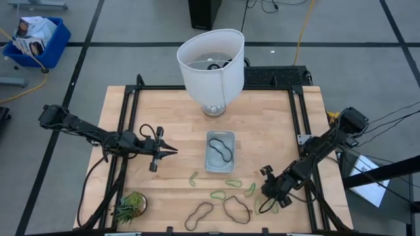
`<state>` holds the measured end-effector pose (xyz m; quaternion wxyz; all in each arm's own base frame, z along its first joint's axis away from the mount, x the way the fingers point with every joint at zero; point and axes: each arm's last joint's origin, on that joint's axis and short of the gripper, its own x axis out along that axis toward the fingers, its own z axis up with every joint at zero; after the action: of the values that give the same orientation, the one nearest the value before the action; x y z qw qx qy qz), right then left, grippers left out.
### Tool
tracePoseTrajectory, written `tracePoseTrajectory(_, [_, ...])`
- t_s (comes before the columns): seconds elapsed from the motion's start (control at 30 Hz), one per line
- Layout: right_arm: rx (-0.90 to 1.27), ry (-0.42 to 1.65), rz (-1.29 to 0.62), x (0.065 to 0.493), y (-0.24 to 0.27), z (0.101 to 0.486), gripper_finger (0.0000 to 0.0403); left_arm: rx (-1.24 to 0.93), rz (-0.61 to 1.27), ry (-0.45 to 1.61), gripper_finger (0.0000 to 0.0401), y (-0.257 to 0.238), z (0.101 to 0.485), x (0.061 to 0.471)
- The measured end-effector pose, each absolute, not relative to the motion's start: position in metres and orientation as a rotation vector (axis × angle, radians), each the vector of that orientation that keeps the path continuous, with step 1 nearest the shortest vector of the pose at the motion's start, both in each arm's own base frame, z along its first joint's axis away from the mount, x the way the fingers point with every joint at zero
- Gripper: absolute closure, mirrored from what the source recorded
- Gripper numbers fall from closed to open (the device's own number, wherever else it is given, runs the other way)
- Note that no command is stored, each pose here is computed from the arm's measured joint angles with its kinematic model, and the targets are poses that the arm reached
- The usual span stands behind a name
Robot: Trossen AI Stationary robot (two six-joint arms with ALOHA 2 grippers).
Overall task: Pick and place rubber bands into bin
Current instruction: Put the black rubber band into the gray bin
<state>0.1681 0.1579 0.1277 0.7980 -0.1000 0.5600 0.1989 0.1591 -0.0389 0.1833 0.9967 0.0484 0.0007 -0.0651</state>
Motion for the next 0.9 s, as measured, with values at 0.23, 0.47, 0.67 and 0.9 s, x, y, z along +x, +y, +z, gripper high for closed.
tracePoseTrajectory(0.23, [-0.188, 1.048, 0.372, 0.166, 0.151, 0.155, 0.0400, 0.097, -0.130, 0.002, 0.0354, -0.039, 0.183, 0.159])
tracePoseTrajectory(0.47, [-0.234, 0.706, 0.317, 0.174, 0.141, 0.196, 0.0401, 0.101, -0.131, 0.002, 0.0354, -0.039, 0.183, 0.159])
tracePoseTrajectory(0.67, [-0.302, 0.537, 0.245, 0.189, 0.129, 0.211, 0.0402, 0.102, -0.131, 0.002, 0.0354, -0.039, 0.183, 0.159])
tracePoseTrajectory(0.9, [-0.355, 0.438, 0.156, 0.191, 0.100, 0.180, 0.0402, 0.102, -0.131, 0.002, 0.0354, -0.039, 0.183, 0.159])
